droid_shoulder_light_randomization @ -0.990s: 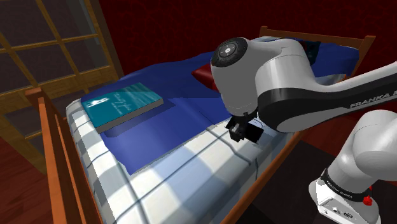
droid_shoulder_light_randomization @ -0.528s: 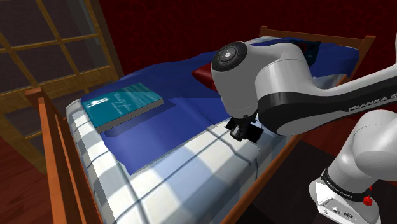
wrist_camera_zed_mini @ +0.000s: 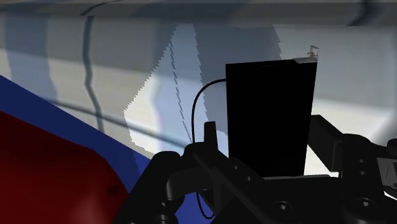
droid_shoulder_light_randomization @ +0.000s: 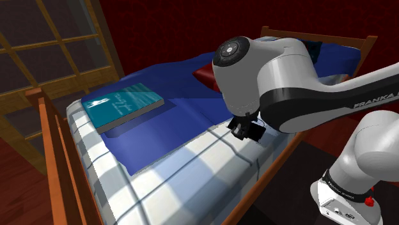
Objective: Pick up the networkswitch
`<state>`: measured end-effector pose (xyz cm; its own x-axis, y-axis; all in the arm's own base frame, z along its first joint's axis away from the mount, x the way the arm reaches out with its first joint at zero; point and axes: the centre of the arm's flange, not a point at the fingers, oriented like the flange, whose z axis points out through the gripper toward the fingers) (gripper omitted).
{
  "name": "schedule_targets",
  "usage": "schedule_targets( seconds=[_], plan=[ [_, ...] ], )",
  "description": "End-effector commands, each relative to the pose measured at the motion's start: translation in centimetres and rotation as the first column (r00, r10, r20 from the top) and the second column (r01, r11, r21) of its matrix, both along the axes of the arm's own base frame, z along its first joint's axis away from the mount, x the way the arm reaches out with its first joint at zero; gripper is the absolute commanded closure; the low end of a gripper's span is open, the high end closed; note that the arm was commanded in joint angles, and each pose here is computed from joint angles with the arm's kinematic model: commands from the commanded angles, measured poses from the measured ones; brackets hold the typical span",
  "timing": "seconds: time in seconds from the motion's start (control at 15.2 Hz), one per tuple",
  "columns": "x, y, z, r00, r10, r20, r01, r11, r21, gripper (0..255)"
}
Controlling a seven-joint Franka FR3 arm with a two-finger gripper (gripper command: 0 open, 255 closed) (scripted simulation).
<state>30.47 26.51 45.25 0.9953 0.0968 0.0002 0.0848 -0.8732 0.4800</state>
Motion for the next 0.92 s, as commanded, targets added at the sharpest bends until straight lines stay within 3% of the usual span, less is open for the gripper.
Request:
schedule_targets(
  seconds=[0.0, 0.86],
  plan=[
    [0.1, 0.0, 1.1, 1.000, 0.000, 0.000, 0.000, 1.000, 0.000, 255],
    [0.1, 0.0, 6.9, 1.000, 0.000, 0.000, 0.000, 1.000, 0.000, 255]
  ],
)
